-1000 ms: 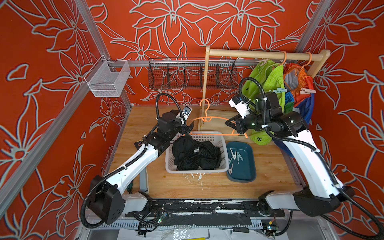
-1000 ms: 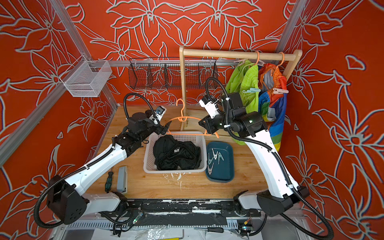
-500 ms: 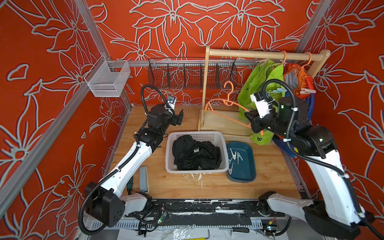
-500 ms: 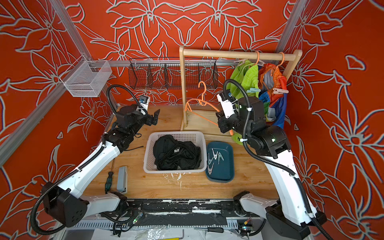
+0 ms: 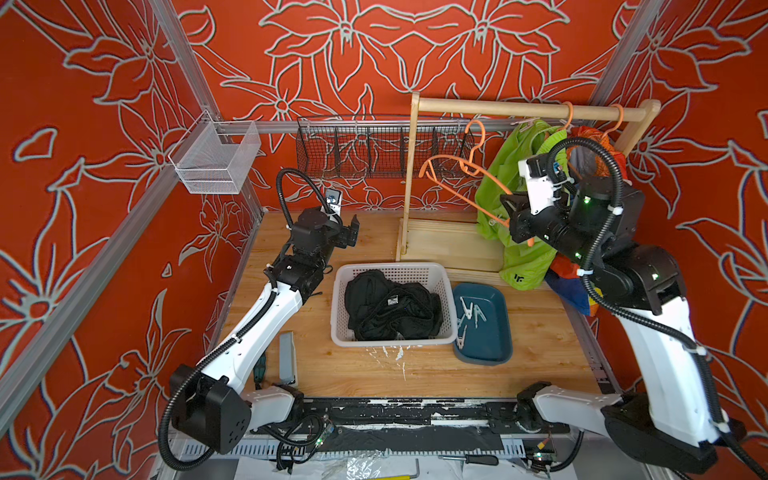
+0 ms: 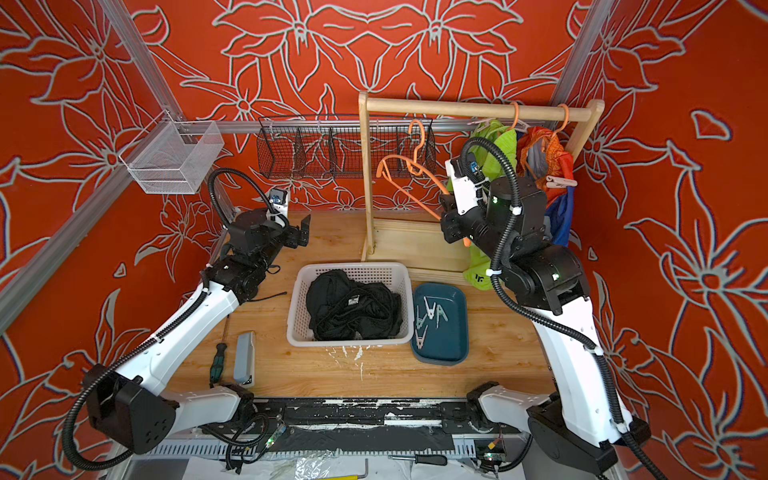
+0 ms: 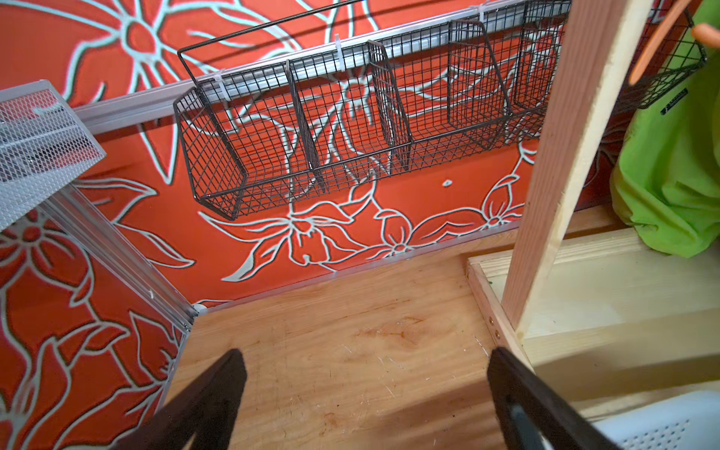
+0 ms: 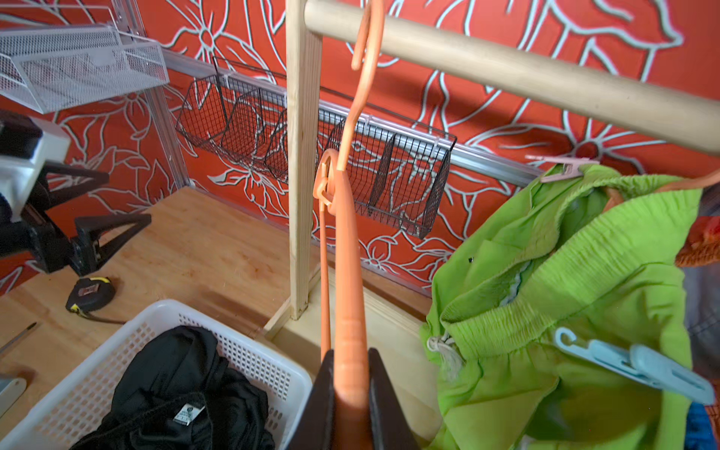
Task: Remove the clothespins securing shorts to the hanger
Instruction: Place the hanger on the clothesline.
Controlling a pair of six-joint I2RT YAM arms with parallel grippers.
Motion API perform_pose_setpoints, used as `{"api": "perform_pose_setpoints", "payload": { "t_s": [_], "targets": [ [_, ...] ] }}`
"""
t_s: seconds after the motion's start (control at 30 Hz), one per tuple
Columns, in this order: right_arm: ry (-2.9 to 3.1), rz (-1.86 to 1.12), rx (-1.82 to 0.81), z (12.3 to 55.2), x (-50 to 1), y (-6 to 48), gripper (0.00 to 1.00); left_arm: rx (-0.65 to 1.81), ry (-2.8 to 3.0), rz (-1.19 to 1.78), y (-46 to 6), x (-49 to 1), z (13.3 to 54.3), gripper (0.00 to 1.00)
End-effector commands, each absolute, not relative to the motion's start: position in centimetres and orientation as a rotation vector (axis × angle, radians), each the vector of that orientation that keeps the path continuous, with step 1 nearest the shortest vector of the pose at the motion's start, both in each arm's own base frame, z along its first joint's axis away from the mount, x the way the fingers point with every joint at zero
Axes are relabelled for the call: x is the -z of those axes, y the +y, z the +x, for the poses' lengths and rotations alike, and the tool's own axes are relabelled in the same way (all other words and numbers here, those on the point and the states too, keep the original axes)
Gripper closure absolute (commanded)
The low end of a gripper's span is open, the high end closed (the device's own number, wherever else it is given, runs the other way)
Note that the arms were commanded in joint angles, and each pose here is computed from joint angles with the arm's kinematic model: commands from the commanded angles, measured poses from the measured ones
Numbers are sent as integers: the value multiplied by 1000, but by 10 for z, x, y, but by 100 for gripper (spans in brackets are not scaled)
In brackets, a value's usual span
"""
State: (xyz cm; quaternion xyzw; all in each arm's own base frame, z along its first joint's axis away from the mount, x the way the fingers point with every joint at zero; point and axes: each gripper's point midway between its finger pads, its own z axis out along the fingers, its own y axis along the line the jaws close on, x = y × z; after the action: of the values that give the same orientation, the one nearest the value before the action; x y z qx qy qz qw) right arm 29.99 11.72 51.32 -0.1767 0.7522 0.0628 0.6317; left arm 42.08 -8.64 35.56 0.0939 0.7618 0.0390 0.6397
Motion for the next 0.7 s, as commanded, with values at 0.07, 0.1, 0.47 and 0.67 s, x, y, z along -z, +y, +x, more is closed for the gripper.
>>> {"api": "perform_pose_setpoints", "payload": {
  "t_s": [0.07, 0.1, 0.47, 0.67],
  "targets": [
    [1547, -353, -127, 308, -553, 115, 100, -91, 1724, 184, -80, -359, 423, 3],
    [1532, -347, -129, 311, -554, 116, 100, -92, 1726, 182, -79, -358, 424, 3],
    [1387, -355, -145, 351, -551, 139, 100, -95, 1739, 189, -80, -352, 428, 3],
    [1384, -367, -157, 377, -543, 150, 100, -90, 1744, 193, -82, -350, 429, 3]
  ]
}}
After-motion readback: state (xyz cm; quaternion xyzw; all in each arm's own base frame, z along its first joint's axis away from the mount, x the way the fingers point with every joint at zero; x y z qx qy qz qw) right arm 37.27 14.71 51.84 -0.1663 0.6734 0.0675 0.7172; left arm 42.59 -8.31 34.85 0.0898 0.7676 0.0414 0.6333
